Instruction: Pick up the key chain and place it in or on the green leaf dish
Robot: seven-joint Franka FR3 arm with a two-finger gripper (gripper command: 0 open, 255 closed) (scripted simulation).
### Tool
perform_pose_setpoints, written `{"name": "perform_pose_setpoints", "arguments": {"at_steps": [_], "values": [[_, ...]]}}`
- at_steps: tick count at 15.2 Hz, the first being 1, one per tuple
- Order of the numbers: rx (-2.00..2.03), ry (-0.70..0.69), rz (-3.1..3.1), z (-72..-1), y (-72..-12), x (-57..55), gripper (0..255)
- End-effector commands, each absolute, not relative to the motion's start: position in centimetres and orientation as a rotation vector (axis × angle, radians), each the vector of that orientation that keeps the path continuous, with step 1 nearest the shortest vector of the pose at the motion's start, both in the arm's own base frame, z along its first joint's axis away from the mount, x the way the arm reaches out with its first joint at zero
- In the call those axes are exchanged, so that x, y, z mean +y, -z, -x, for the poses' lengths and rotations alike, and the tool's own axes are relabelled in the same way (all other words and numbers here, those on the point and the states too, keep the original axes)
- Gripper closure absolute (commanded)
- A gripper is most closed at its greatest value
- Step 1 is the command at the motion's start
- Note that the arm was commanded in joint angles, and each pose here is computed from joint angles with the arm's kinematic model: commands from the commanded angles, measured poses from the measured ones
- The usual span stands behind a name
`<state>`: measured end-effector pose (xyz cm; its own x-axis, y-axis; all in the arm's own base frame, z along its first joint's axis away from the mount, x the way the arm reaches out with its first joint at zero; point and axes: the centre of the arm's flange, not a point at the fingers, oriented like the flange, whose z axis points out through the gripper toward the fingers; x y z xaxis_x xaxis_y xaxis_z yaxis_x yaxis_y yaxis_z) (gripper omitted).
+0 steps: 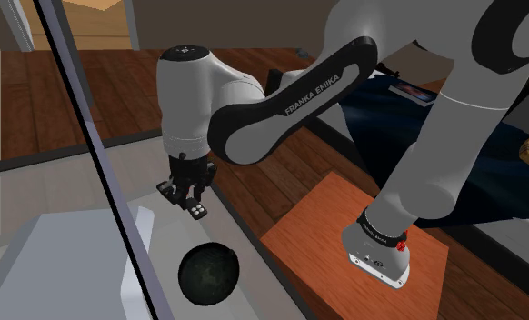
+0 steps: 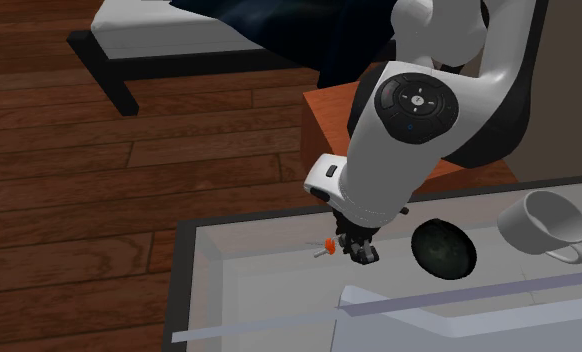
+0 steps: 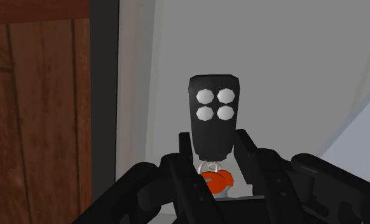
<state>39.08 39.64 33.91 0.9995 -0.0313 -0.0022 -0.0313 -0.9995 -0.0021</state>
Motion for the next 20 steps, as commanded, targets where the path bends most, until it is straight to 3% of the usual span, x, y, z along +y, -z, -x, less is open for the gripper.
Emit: {"name": "perform_pose_setpoints", "arguments": {"at_steps": [1,20], "values": [[0.049,-0.003,3.139,-39.1,-34.4,39.6,255],[0.049,-0.003,3.139,-39.1,-44.5,39.6,255]]}}
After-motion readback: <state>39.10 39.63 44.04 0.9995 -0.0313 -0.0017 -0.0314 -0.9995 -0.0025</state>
